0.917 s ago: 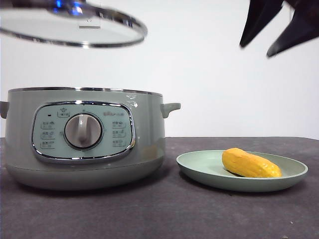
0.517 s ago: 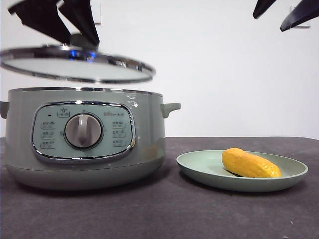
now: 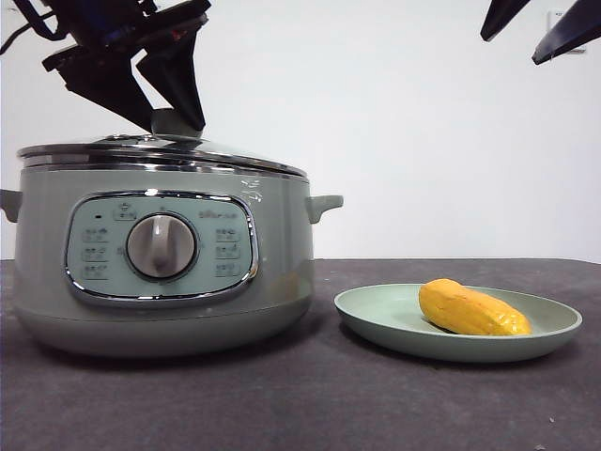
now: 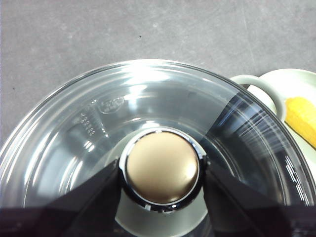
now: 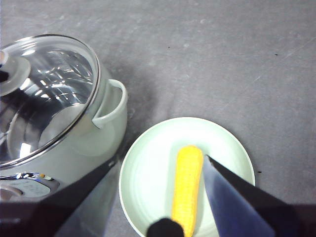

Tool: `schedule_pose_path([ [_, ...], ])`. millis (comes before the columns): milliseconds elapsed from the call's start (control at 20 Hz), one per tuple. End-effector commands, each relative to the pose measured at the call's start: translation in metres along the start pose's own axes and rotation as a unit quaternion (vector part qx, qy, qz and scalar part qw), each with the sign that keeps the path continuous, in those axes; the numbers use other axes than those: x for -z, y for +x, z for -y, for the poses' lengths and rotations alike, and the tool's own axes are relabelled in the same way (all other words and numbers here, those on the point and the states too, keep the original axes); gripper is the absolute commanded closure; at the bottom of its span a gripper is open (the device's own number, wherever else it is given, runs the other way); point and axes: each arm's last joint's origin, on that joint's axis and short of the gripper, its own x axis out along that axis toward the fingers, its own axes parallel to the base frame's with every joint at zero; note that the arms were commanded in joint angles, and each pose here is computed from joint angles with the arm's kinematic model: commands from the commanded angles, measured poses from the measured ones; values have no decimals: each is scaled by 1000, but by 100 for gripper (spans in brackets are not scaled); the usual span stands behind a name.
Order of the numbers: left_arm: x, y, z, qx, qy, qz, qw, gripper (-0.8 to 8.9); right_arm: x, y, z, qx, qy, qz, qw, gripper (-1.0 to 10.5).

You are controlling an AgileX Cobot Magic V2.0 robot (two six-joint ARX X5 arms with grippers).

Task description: Take the corn out from the steamer,put the corn on the plate,close the lid

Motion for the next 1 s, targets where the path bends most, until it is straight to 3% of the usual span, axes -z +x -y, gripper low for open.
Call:
schedule_pose_path([
  [50, 3, 17, 4, 10, 4, -14, 1000, 822, 1, 1, 0, 1, 3, -1, 1000, 666],
  [400, 9, 19, 3, 9, 4, -44, 999, 797, 1, 1, 0, 1, 3, -1, 1000, 667],
  [450, 10, 19, 3, 9, 4, -51, 999, 698, 1, 1, 0, 1, 3, -1, 1000, 667],
  [550, 11, 19, 3, 9, 3, -57, 998, 346, 1, 1, 0, 1, 3, -1, 1000, 667],
  [600, 11, 19, 3, 8, 3, -56, 998, 303, 1, 1, 0, 1, 3, -1, 1000, 666],
  [800, 4, 6, 4, 10, 4, -19, 1000, 306, 1, 1, 0, 1, 3, -1, 1000, 666],
  [1000, -2, -42, 4, 13, 5, 40, 999, 313, 1, 1, 0, -1, 3, -1, 1000, 666],
])
